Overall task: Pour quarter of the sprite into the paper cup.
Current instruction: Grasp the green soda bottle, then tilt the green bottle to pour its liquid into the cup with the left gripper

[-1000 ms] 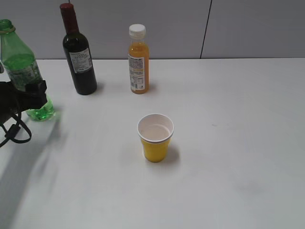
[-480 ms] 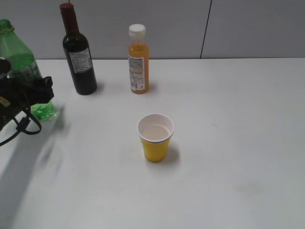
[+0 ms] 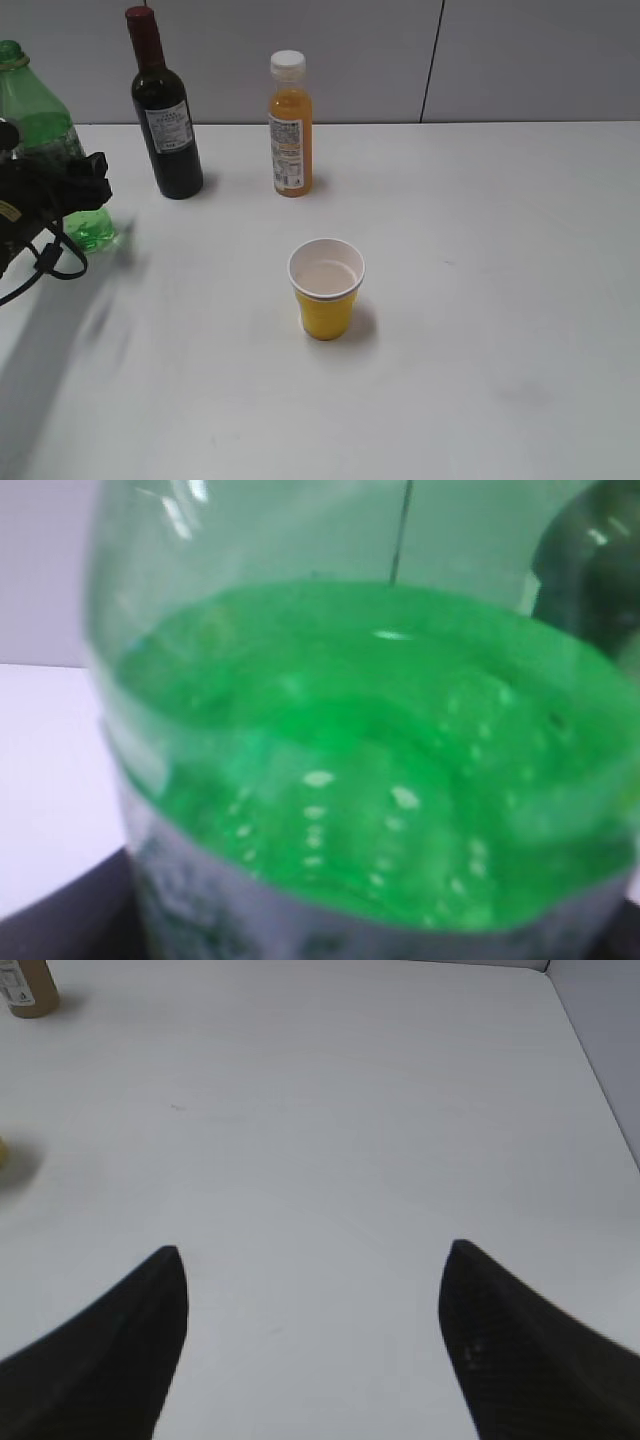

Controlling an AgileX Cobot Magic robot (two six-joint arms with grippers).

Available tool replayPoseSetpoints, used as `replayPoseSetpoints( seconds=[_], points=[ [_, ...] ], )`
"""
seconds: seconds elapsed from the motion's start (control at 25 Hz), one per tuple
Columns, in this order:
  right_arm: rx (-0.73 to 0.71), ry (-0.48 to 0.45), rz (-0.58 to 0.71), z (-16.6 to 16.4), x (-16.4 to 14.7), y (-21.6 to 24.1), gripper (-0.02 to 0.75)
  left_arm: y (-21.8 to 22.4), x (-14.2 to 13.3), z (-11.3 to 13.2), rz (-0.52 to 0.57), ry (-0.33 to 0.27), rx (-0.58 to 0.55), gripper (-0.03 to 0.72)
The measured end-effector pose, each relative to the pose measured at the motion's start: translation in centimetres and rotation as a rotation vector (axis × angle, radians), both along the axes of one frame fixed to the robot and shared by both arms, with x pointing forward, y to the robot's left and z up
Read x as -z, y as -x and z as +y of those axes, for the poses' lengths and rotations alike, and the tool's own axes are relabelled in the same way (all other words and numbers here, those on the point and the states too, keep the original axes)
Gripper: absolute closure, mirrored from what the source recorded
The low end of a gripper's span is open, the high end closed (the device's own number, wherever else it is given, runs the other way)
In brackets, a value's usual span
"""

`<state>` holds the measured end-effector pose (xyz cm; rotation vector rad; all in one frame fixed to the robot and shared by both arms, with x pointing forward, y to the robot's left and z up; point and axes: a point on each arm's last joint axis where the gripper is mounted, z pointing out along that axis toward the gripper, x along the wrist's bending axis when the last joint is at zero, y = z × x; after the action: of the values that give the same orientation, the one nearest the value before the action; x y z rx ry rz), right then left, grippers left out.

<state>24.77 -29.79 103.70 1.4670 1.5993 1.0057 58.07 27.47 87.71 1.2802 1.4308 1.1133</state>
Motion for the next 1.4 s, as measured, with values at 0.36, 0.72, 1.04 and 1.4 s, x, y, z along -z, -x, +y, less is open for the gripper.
replayPoseSetpoints(
  seconds=[0.36,0.72,1.04,1.4],
  points=[
    [0.000,0.000,0.000,0.0,0.0,0.0,0.147,0.0,0.2,0.0,-0.015,-0.003,-0.002,0.172],
    [0.000,0.000,0.000,0.0,0.0,0.0,0.147,0.2,0.0,0.0,-0.008,-0.003,-0.006,0.240],
    [0.000,0.000,0.000,0.0,0.0,0.0,0.147,3.3,-3.0,-1.4,-0.008,-0.122,-0.078,0.240],
    [0.000,0.000,0.000,0.0,0.0,0.0,0.147,7.4,-4.9,-5.8,0.026,-0.336,-0.062,0.241]
  ],
)
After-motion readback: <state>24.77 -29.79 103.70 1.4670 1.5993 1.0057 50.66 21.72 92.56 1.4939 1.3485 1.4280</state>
